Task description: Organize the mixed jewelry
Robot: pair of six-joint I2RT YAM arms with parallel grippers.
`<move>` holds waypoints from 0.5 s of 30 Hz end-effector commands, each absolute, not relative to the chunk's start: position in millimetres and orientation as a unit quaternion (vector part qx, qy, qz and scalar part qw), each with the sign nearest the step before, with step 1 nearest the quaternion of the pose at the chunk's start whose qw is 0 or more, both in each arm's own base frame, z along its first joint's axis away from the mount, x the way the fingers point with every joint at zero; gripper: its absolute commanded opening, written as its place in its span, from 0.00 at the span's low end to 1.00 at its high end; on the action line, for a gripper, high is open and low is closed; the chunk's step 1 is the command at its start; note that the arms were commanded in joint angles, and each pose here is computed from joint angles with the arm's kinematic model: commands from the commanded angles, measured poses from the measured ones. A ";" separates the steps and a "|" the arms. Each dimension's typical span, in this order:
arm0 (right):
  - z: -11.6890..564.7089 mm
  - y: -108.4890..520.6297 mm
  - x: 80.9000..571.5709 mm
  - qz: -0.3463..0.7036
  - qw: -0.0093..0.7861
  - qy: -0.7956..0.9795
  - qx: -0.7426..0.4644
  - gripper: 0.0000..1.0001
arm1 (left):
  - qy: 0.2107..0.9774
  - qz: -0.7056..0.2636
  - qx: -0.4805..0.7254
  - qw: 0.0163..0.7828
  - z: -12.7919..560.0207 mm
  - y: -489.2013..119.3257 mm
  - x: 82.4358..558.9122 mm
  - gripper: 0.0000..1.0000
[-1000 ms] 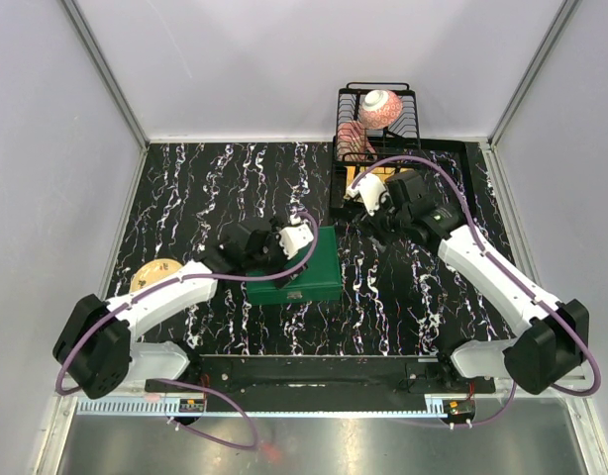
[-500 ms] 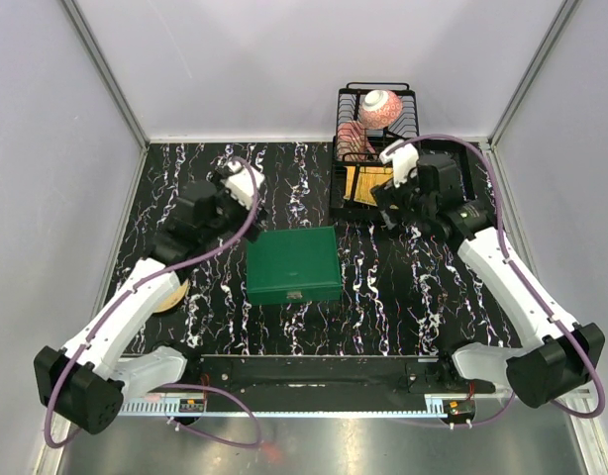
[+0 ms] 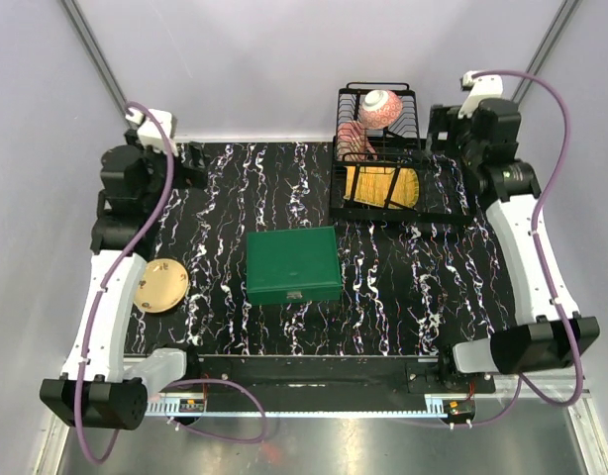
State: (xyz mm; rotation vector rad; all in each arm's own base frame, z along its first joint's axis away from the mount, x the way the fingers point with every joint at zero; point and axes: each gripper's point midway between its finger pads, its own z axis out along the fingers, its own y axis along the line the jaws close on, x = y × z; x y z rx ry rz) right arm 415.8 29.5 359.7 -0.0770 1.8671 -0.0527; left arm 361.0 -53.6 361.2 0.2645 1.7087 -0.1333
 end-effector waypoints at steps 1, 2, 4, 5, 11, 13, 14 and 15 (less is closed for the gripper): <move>386.8 18.6 433.9 -0.010 0.603 0.797 0.025 1.00 | 0.735 -0.074 0.070 0.670 396.8 -35.7 365.1 0.99; 383.3 18.9 437.6 -0.010 0.599 0.801 0.025 1.00 | 0.734 -0.074 0.046 0.674 402.9 -22.5 365.6 0.99; 384.9 19.4 440.1 -0.010 0.600 0.800 0.025 1.00 | 0.735 -0.081 0.038 0.672 403.0 -17.0 368.4 0.99; 384.0 19.7 441.8 -0.010 0.600 0.800 0.025 1.00 | 0.735 -0.082 0.028 0.673 405.0 -10.3 369.2 0.99; 382.7 17.6 443.3 -0.008 0.615 0.787 0.042 1.00 | 0.740 -0.092 0.016 0.667 394.2 2.2 373.8 0.99; 380.4 16.1 441.3 -0.011 0.618 0.785 0.041 1.00 | 0.740 -0.090 0.016 0.666 392.1 3.3 374.5 0.99; 384.2 15.5 439.3 -0.011 0.623 0.781 0.042 1.00 | 0.742 -0.091 0.015 0.665 390.1 3.7 375.0 0.99; 381.5 16.4 438.2 -0.010 0.622 0.782 0.041 1.00 | 0.742 -0.091 0.016 0.664 389.4 3.4 375.0 0.99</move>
